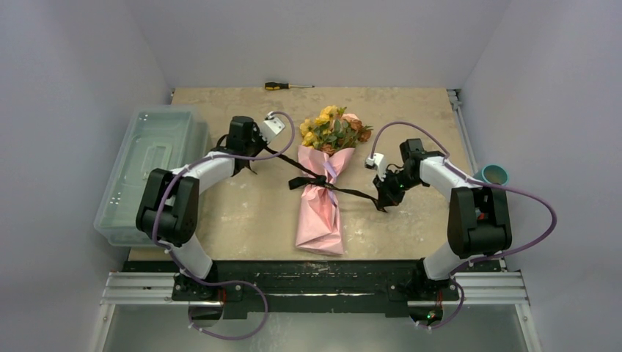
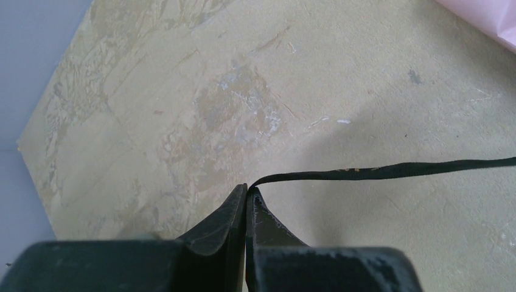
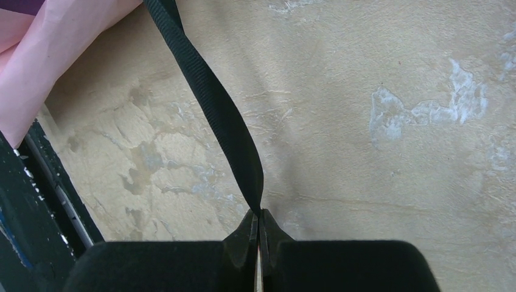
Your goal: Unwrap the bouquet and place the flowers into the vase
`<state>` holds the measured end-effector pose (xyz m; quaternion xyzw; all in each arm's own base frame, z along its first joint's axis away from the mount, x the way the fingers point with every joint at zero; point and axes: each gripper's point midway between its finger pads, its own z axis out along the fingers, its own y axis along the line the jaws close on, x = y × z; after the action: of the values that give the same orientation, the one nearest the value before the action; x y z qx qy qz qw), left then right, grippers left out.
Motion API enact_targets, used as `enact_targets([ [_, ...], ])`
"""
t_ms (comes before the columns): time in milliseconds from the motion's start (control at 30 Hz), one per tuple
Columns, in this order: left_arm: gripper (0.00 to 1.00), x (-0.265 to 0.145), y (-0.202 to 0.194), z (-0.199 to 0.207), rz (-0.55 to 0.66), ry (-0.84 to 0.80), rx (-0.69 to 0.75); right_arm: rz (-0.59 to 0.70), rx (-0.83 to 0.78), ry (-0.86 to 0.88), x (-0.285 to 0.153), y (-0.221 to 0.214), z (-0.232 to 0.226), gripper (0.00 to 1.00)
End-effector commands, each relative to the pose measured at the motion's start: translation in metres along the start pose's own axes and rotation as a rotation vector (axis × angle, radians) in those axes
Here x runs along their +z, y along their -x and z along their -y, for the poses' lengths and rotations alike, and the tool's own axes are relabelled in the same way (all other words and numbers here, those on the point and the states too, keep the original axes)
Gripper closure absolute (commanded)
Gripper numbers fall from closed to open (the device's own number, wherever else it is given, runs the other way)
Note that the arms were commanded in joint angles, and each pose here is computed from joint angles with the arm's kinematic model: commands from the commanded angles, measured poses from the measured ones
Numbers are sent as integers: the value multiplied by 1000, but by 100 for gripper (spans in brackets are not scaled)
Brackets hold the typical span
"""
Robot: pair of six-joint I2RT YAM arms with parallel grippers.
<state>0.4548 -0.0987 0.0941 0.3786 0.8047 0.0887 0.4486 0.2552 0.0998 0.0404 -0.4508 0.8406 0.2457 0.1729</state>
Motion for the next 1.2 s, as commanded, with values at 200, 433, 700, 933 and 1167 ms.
enact_targets([
  [200, 100, 5, 16, -22, 35, 56, -1, 28, -22, -2, -17, 6, -6, 100],
  [433, 100, 8, 9, -19, 15, 48, -7, 197, -56, -43, -56, 61, -12, 100],
  [700, 100, 8, 8, -17, 16, 43, -5, 371, -46, -108, -108, 113, -17, 100],
  [933, 100, 10, 6, -13, 16, 31, -9, 630, 14, -185, -174, 190, -14, 100],
  [1167, 100, 9, 8, -13, 21, 29, -9, 827, 88, -326, -247, 235, 10, 100],
])
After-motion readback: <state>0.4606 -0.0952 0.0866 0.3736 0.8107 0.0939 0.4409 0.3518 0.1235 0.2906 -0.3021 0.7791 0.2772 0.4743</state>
